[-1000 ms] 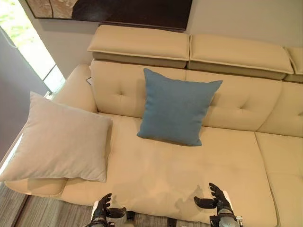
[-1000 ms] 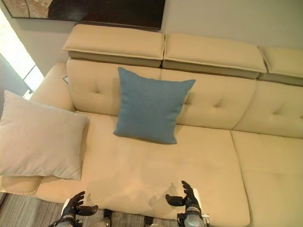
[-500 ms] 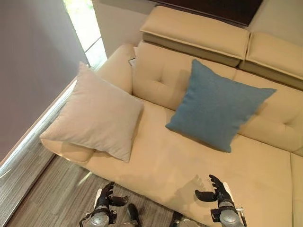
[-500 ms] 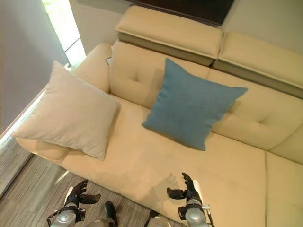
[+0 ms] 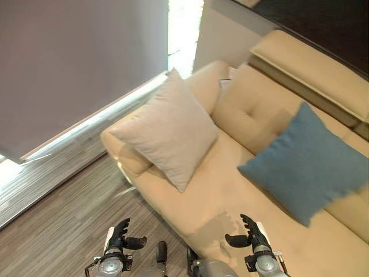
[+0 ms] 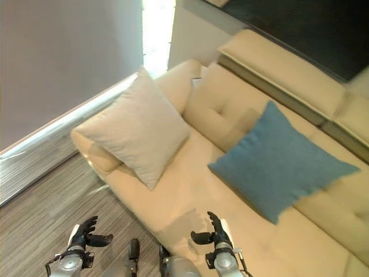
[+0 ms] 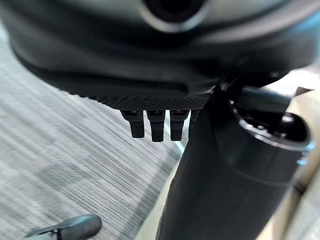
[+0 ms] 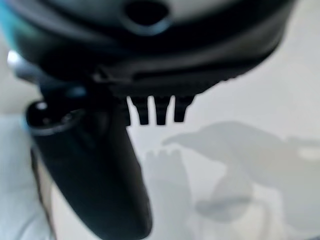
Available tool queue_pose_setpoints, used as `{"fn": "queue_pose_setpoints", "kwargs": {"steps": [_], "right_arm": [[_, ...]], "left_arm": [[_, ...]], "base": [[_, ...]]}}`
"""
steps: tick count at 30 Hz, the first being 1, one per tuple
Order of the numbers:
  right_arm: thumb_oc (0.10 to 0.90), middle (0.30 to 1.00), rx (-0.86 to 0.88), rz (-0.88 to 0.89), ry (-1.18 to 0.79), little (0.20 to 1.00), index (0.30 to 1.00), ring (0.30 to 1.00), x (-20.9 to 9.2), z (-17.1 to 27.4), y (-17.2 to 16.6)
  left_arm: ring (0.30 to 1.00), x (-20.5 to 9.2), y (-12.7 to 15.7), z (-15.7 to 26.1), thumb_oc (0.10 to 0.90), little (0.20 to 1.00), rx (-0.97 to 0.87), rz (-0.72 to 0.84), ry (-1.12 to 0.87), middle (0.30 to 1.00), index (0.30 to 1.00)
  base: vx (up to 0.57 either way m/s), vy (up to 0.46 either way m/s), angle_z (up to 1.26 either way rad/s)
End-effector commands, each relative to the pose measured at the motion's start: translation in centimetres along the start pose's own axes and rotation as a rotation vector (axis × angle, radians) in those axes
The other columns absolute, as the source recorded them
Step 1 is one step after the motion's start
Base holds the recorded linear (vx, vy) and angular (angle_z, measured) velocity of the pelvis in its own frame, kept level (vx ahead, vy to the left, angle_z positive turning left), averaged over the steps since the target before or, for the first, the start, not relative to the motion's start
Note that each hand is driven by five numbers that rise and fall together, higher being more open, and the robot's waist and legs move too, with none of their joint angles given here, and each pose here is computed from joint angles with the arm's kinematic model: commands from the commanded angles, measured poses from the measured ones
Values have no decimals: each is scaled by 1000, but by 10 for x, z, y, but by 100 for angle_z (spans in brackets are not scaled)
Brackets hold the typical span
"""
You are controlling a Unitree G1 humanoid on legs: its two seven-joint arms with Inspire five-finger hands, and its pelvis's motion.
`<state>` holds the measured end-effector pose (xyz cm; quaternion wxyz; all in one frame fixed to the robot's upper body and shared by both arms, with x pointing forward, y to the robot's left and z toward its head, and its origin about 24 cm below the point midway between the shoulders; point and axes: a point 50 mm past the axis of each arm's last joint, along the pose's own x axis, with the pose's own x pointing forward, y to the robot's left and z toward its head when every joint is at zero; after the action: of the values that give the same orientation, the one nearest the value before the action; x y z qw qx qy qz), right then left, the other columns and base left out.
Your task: Pick up all the scattered cushions and arrange them neatly on the sofa.
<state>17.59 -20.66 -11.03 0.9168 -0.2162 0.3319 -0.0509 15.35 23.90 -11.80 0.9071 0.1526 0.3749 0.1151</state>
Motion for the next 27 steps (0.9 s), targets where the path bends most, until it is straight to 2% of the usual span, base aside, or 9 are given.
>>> {"fn": "queue_pose_setpoints", "kwargs": {"steps": [1, 8, 19, 27], "right_arm": [[800, 900, 31, -81, -129, 900, 900, 900, 4, 22, -24], [800, 900, 17, -81, -147, 900, 900, 900, 6, 28, -28], [800, 900, 21, -73, -99, 900, 900, 900, 3, 17, -22], [800, 900, -9, 4, -127, 900, 900, 900, 3, 28, 1]], "left_arm": [[900, 0, -1, 26, 800, 900, 36, -16, -155, 900, 900], [900, -1, -4, 26, 800, 900, 22, -29, -147, 900, 900], [900, -4, -8, 15, 800, 900, 35, -44, -104, 900, 900], [900, 1, 13, 20, 800, 900, 26, 28, -114, 900, 900]], "base": [[82, -9, 27], [43, 19, 41], [140, 227, -3], [44, 272, -37]]}}
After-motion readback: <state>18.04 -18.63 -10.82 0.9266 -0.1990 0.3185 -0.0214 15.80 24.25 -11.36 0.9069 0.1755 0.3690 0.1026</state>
